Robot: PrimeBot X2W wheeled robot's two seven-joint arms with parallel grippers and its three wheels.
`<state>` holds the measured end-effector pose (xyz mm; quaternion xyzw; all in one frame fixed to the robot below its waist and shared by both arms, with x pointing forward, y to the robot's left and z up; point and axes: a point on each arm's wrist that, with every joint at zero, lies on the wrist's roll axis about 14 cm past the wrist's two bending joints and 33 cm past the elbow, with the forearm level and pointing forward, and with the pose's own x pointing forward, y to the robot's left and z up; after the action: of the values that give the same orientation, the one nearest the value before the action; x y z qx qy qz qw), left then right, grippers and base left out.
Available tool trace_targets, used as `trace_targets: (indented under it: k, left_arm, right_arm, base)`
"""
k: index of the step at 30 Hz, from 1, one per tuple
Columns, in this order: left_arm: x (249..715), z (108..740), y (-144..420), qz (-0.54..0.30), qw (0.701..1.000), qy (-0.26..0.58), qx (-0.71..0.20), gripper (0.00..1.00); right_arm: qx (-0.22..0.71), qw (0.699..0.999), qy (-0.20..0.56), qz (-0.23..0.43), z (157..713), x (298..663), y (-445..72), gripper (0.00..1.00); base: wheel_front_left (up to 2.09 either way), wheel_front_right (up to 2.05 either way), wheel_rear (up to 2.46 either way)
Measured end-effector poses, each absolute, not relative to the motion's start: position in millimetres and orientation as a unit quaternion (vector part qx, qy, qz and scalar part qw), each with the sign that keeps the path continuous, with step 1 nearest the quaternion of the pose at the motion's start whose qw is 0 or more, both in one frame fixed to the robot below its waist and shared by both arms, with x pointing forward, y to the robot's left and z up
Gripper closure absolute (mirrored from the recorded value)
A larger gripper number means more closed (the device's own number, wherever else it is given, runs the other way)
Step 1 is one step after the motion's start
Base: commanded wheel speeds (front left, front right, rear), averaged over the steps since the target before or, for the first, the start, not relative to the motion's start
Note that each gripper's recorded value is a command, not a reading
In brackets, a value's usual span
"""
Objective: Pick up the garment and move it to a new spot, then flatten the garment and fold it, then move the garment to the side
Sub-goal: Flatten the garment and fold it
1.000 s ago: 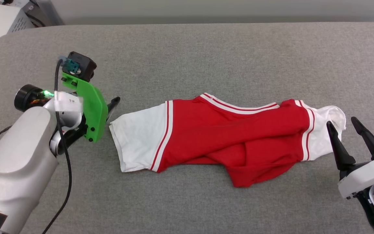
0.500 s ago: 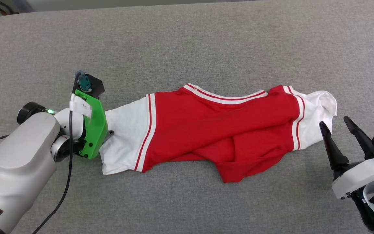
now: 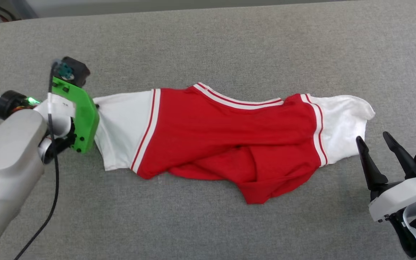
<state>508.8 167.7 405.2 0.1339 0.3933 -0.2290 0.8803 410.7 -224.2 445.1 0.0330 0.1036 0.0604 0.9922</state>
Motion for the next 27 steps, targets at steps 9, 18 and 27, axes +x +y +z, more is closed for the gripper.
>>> trace_targets:
  k: [9, 18, 27]
  left_arm:
    - [524.2, 411.3, 215.3, -0.162, 0.903, 0.372, 0.139, 1.00]
    - [510.9, 379.2, 228.2, -0.134, 0.904, 0.388, 0.120, 1.00]
    - [529.3, 425.9, 228.5, -0.117, 0.957, 0.241, 0.111, 0.00]
  right_arm:
    - [0.037, 0.993, 0.098, 0.044, 448.5, 405.7, -232.8, 0.00]
    - [0.036, 0.993, 0.103, 0.039, 445.6, 405.4, -237.0, 0.00]
    - [0.018, 0.995, 0.082, 0.053, 465.3, 411.1, -237.6, 0.00]
  base:
    - [0.00, 0.00, 0.00]
    - [0.00, 0.00, 0.00]
    - [0.00, 0.00, 0.00]
